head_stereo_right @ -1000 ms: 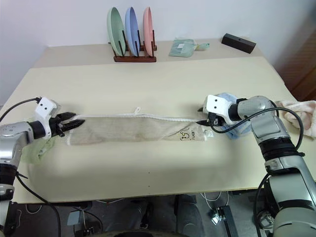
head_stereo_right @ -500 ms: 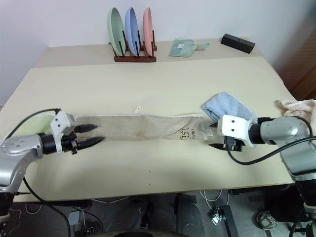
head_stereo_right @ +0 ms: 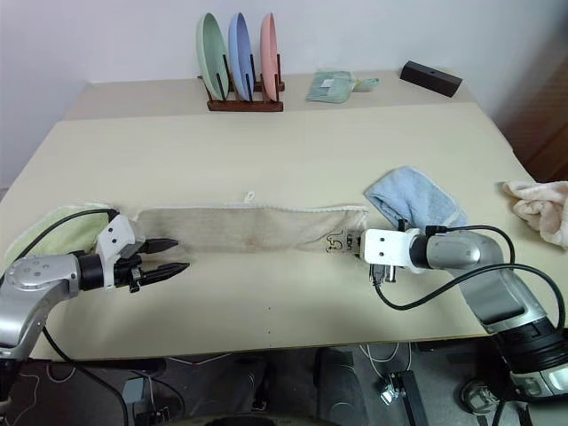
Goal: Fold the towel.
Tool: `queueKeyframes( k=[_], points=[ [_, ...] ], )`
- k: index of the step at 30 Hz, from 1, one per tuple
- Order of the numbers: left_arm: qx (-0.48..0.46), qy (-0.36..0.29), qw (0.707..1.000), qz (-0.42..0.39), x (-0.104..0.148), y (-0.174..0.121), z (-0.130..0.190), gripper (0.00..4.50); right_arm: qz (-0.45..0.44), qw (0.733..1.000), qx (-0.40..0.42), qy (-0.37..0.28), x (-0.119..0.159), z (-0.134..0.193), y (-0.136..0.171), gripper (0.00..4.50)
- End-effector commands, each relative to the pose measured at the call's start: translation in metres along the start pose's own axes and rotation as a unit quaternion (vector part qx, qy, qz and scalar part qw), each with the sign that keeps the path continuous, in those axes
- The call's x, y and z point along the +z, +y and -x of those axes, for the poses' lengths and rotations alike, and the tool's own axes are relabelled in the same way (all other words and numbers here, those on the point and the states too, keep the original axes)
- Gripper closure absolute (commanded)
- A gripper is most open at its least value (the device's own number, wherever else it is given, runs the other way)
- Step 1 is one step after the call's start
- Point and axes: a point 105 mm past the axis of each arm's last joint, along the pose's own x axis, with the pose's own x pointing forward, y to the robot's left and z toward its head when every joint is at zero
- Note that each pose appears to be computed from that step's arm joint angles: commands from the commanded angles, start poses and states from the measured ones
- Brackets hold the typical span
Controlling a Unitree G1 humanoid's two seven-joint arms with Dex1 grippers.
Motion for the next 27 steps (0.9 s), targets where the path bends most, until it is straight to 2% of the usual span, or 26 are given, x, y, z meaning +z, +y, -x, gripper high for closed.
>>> queueKeyframes(
  k=[1, 7, 12, 15, 17, 20, 24, 27],
  points=[
    [0.013, -0.009, 1.0, -0.025, 0.008, 0.003, 0.006, 1.64, 0.02, 0.999, -0.025, 0.021, -0.003, 0.018, -0.017, 4.45],
    [0.013, -0.008, 1.0, -0.025, 0.007, 0.005, 0.005, 1.64, 0.033, 0.997, 0.001, 0.067, -0.015, 0.044, -0.014, 4.45],
    [0.009, -0.008, 1.0, -0.026, 0.006, 0.005, 0.001, 1.64, 0.033, 0.997, 0.005, 0.075, -0.013, 0.046, -0.012, 4.45],
    [0.008, -0.011, 1.0, -0.025, 0.007, 0.005, -0.001, 1.64, -0.003, 0.998, 0.006, 0.065, -0.01, 0.049, -0.01, 3.62],
    [0.006, -0.012, 1.0, -0.025, 0.007, 0.005, -0.003, 1.64, -0.039, 0.998, -0.008, 0.048, -0.007, 0.054, -0.011, 2.68],
    [0.001, -0.014, 1.0, -0.026, 0.008, 0.003, -0.005, 1.64, -0.148, 0.989, -0.029, 0.001, -0.003, 0.069, -0.01, 1.26],
    [-0.002, -0.029, 0.999, -0.026, 0.014, 0.003, -0.012, 1.64, -0.264, 0.961, -0.06, -0.05, 0.0, 0.088, -0.011, 1.26],
    [-0.008, -0.051, 0.998, -0.023, 0.023, 0.0, -0.02, 1.64, -0.376, 0.917, -0.056, -0.124, 0.011, 0.094, -0.002, 1.26]
  ],
)
